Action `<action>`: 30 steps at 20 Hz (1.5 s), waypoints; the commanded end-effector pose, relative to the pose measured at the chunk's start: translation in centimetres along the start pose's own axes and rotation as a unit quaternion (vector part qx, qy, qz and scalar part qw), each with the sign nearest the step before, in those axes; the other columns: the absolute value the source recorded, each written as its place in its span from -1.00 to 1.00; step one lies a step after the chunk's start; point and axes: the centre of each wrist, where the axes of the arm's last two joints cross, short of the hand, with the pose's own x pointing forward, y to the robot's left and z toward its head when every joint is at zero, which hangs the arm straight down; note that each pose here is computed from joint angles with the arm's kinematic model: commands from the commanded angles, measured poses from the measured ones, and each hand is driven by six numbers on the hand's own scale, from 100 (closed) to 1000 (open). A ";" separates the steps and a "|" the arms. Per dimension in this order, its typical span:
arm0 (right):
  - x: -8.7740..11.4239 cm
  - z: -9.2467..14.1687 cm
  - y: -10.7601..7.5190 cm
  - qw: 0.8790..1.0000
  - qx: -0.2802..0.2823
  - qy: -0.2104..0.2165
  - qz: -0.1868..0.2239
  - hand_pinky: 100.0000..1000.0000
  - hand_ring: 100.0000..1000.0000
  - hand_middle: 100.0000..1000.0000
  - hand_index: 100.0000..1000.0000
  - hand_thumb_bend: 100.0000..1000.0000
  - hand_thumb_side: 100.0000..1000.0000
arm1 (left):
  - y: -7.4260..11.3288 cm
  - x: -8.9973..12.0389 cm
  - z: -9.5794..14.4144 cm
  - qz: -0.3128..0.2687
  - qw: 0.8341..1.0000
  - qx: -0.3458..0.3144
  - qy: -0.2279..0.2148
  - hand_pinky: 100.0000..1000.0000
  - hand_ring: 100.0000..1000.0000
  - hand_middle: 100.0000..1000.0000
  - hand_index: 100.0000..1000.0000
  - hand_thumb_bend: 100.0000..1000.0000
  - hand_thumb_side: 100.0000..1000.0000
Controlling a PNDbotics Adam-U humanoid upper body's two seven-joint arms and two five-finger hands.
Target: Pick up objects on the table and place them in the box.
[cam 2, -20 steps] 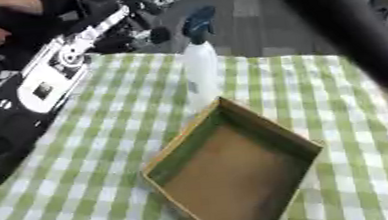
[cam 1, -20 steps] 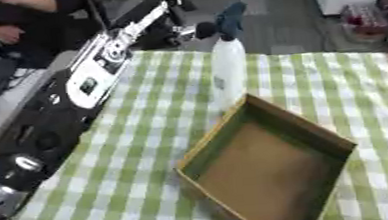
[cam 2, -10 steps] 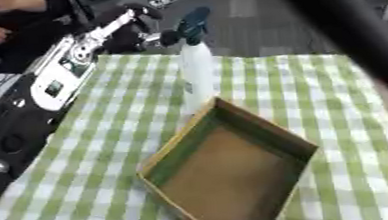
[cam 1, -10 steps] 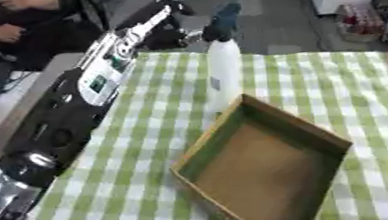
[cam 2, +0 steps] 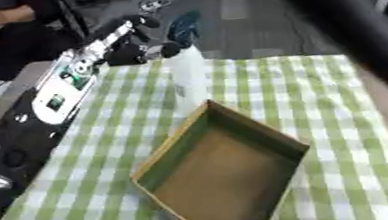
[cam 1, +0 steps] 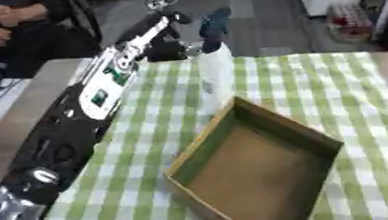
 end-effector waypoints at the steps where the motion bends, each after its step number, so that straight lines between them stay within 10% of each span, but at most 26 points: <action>1: 0.4 -0.8 -0.2 1.000 0.012 -0.010 0.002 -0.39 -0.14 -0.10 0.43 -0.75 0.98 | 0.6 0.3 -0.2 0.010 1.000 0.020 -0.006 0.04 0.52 0.70 0.74 0.50 0.46; 30: 0.3 -1.2 0.0 1.000 0.013 -0.014 -0.005 -0.39 -0.14 -0.10 0.42 -0.74 0.97 | -2.8 0.0 -2.0 0.016 0.999 0.023 0.029 0.07 0.54 0.71 0.73 0.40 0.48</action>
